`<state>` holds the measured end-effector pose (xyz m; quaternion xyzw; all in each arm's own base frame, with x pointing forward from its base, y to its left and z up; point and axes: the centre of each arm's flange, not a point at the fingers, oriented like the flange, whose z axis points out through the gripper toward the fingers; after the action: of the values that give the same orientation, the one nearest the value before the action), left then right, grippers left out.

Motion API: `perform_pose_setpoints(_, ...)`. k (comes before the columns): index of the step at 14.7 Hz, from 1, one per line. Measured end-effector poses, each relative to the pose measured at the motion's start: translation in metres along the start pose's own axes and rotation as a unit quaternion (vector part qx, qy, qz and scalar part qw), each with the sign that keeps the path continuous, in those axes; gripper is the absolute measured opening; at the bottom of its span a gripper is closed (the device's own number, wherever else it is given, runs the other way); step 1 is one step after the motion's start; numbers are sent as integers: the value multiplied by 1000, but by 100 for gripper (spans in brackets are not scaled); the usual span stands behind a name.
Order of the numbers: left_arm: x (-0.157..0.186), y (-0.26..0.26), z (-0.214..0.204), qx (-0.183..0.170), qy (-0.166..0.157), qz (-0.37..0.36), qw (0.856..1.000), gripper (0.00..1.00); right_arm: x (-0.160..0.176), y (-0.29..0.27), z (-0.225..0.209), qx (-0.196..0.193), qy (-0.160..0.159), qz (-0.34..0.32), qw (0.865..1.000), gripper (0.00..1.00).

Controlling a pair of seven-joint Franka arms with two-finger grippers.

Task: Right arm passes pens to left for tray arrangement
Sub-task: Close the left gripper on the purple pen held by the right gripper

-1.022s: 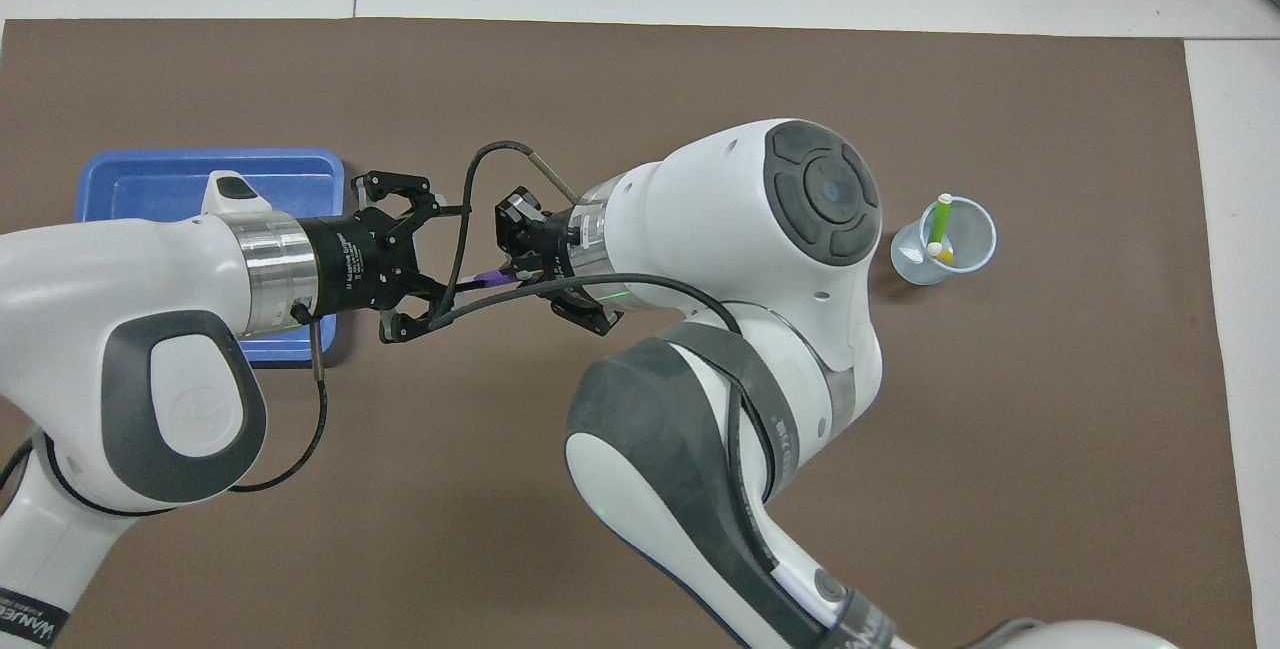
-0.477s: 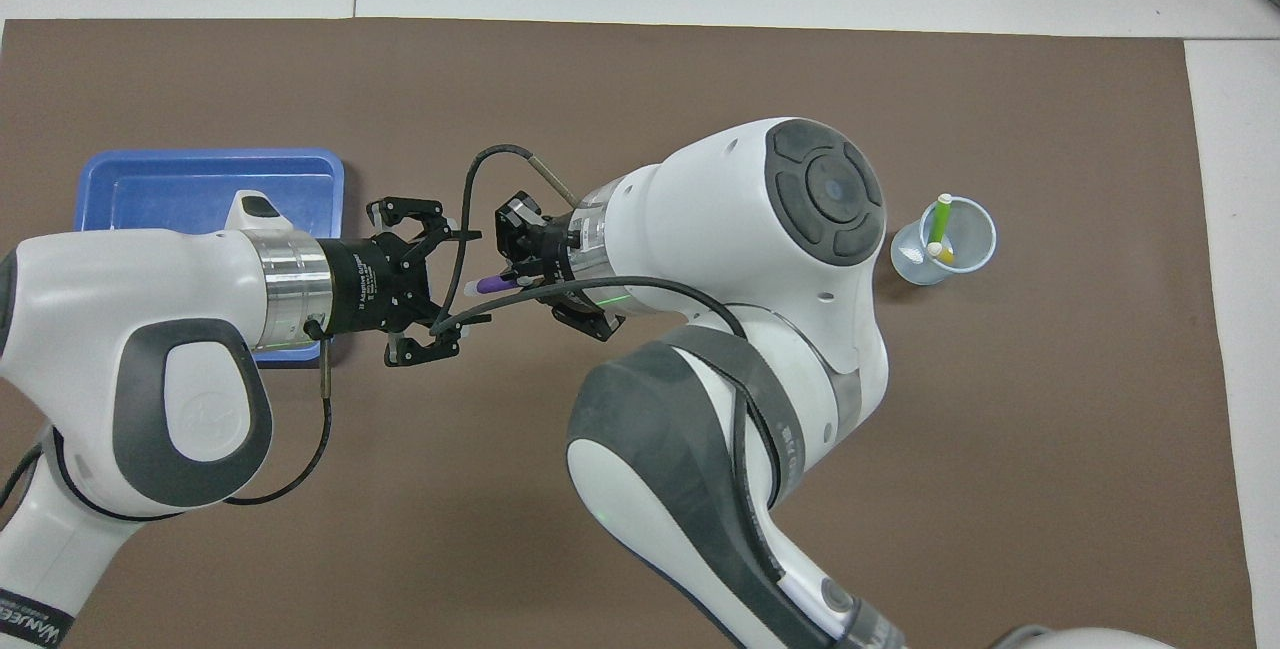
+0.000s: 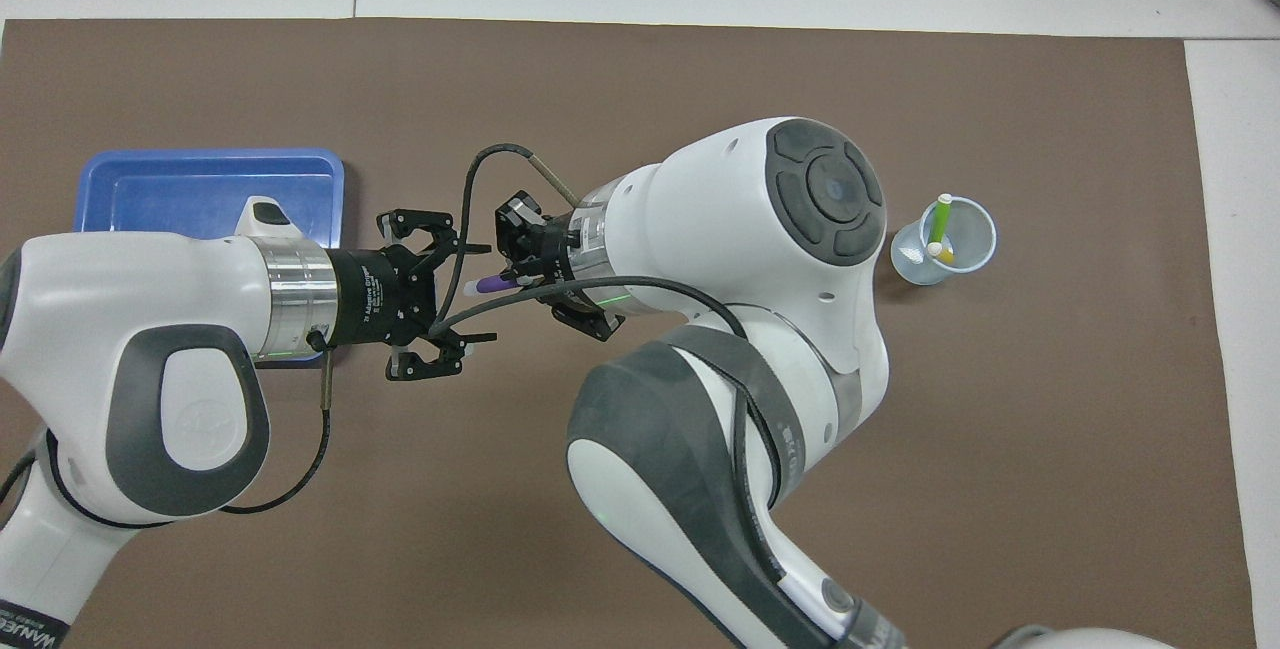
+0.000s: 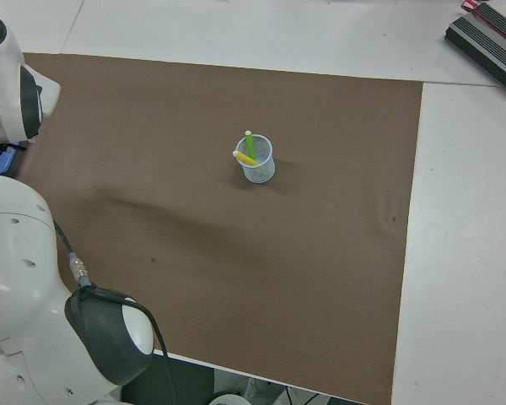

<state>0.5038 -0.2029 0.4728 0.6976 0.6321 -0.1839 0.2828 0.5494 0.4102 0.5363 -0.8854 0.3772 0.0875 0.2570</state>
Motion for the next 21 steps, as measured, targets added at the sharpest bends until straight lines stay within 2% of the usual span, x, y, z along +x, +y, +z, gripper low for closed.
perform_pose_setpoints(4,1,1,-1,-3,1,5,1000,59,0,-1,-1,2,0,-1,1000,19)
perform_pose_setpoints(7,-1,1,0,-8,2,8,1000,25,-1,0,-1,-4,-2,-1,1000,19)
perform_pose_setpoints(8,-1,2,-1,-13,2,6,1000,19,-3,1,-1,-6,-4,-2,1000,19)
perform_pose_setpoints(17,1,4,-3,-17,-11,-3,1000,18,-4,-1,-4,-3,-3,-1,1000,21)
perform_pose_setpoints(21,7,6,-7,-22,-9,13,1000,18,3,0,-10,-2,1,3,1000,61)
